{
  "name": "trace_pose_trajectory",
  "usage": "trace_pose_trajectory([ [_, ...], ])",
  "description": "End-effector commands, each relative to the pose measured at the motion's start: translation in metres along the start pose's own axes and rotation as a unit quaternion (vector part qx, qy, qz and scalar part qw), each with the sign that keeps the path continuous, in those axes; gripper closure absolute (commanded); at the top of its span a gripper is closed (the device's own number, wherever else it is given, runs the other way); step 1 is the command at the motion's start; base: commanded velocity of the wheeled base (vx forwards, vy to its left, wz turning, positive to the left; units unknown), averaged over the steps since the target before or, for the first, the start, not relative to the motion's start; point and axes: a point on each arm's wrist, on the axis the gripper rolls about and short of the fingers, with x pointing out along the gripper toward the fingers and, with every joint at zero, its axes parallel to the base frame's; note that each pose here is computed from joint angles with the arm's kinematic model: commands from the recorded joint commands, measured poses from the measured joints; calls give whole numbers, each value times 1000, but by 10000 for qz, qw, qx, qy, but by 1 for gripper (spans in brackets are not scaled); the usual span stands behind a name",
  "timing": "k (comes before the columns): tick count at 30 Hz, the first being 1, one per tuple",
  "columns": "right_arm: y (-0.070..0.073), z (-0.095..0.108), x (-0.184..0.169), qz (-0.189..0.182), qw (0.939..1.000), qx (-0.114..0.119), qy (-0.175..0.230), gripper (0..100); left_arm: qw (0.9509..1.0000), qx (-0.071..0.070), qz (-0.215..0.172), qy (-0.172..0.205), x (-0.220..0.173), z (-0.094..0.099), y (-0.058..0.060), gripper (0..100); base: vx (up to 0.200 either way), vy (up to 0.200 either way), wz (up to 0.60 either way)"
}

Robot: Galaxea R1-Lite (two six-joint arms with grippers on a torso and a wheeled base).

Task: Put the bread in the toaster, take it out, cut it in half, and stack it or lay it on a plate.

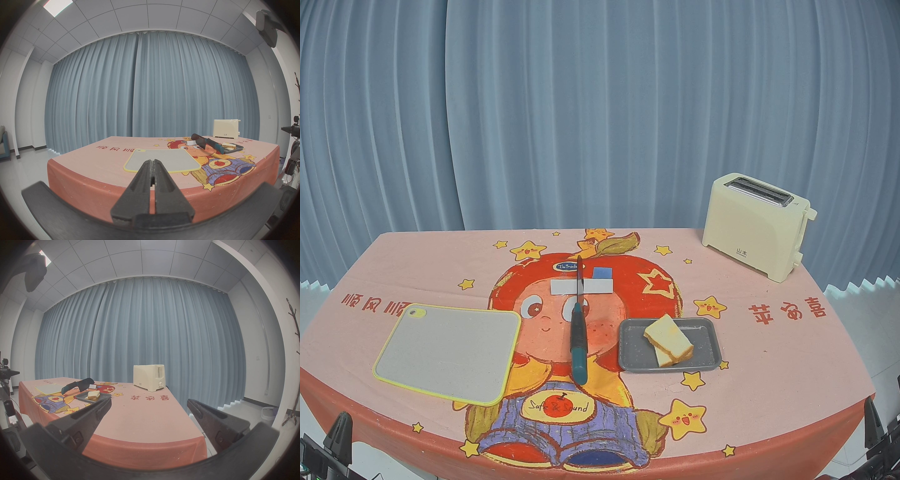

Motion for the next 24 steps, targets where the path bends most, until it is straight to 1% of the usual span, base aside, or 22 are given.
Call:
trace_pose_trajectory([
  [1, 0, -5, 0, 6, 10000, -4, 8, 0, 10000, -4, 2, 37, 1, -5, 0, 100, 0, 0, 0],
  [21, 0, -5, 0, 6, 10000, -4, 8, 0, 10000, -12, 2, 37, 1, -5, 0, 100, 0, 0, 0],
  [24, 0, -5, 0, -17, 10000, 49, 8, 0, 10000, -12, 2, 37, 1, -5, 0, 100, 0, 0, 0],
])
